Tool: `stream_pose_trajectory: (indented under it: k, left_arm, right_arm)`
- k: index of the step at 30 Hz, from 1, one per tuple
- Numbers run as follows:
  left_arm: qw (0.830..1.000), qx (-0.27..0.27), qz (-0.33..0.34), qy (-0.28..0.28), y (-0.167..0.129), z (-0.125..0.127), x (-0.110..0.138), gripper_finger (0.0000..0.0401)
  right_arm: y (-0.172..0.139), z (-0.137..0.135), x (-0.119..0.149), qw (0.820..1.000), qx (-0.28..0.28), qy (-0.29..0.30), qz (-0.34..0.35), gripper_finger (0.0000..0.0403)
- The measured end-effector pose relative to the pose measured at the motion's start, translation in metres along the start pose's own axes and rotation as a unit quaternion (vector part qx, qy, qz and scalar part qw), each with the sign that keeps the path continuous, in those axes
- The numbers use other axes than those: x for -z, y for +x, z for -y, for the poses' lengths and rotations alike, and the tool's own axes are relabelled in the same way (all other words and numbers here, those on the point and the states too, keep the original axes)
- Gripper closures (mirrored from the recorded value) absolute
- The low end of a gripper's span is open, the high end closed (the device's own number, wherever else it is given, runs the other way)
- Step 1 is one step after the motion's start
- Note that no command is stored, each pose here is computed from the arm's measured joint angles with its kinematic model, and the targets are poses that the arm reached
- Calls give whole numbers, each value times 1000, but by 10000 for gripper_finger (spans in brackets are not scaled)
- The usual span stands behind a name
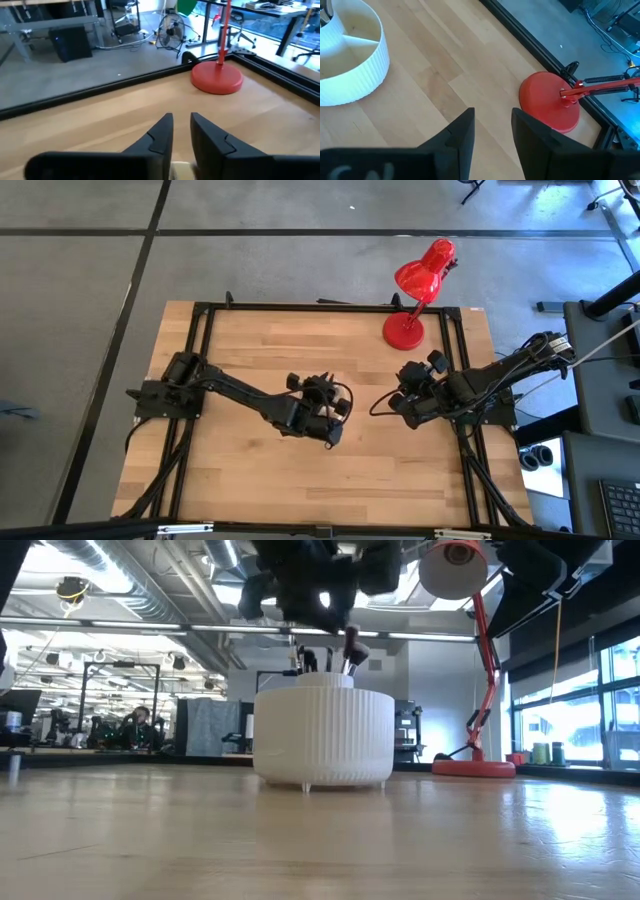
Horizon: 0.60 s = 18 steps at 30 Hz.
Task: Put items in baskets/containers
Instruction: Return to Home Position
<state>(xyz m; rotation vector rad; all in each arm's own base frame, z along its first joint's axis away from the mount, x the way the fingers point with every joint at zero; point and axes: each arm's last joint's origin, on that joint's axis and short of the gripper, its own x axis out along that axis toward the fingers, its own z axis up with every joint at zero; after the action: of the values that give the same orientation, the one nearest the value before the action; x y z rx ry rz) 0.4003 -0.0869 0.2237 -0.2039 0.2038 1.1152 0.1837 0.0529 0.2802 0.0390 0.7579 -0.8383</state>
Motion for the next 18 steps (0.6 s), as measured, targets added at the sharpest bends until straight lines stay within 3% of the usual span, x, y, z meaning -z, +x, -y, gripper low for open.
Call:
stream_pose_trajectory:
  k: [6, 12, 15, 18]
  left_arm:
    - [997, 38, -16, 71, -21, -6, -23, 308]
    - [992, 46, -16, 118, -46, -31, -55, 295]
    - [987, 28, -36, 153, -45, -48, -61, 301]
    - [977, -4, -57, 207, -38, -61, -58, 311]
  right_arm:
    - [0, 0, 0, 1000, 0, 2, 0, 273]
    - [0, -1, -2, 1000, 2, 12, 16, 273]
    - [3, -12, -5, 999, -28, 8, 45, 273]
    - [9, -26, -10, 993, -101, -15, 56, 273]
